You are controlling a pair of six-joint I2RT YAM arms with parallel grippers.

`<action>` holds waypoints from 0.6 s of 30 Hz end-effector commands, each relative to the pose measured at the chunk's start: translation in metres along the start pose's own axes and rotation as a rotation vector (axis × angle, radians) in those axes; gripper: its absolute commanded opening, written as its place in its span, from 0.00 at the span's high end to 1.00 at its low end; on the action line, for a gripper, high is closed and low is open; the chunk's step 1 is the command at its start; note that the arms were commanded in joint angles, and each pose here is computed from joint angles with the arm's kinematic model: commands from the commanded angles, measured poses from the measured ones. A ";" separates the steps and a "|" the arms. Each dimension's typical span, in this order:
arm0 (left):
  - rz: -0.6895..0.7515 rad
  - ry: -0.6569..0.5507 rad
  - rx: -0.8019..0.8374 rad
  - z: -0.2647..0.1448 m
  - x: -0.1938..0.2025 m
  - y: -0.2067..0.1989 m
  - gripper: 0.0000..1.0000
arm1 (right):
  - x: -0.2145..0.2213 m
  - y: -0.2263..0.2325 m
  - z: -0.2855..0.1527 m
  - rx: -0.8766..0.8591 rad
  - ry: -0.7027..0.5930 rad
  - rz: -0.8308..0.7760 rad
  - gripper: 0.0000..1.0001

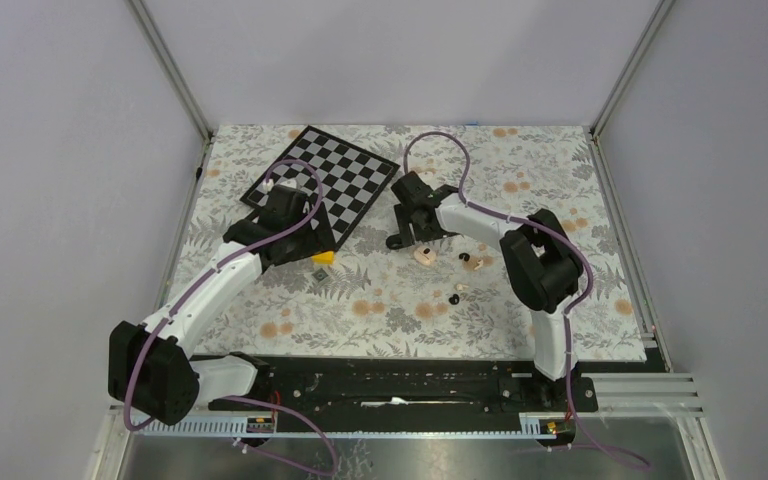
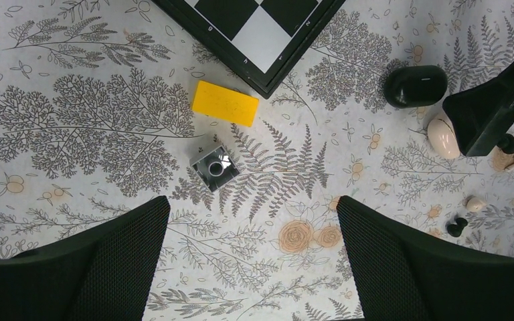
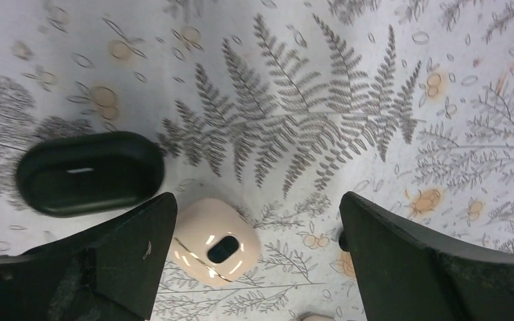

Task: Insert the wireless bluetooth earbuds into the charging case
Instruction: Move the charging case to the center of the board.

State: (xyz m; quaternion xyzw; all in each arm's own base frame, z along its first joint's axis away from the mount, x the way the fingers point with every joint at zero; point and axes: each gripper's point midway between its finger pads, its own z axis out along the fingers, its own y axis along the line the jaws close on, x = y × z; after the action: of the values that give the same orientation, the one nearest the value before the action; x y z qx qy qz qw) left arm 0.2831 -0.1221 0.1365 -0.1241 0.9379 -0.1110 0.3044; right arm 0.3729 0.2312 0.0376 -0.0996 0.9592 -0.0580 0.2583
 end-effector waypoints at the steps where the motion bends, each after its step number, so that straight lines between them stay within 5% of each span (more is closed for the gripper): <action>1: 0.023 -0.035 0.016 -0.007 -0.008 -0.001 0.01 | 0.018 -0.023 -0.003 0.091 0.033 0.021 0.00; 18: 0.042 -0.019 0.001 -0.002 -0.005 0.002 0.01 | 0.071 -0.031 -0.048 -0.043 0.072 0.122 0.00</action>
State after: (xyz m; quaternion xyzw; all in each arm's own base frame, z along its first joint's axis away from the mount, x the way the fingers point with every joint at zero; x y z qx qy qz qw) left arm 0.2828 -0.1206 0.1360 -0.1081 0.9399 -0.1054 0.3062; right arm 0.2987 0.1795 0.0362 -0.0764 0.9715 -0.0694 0.2136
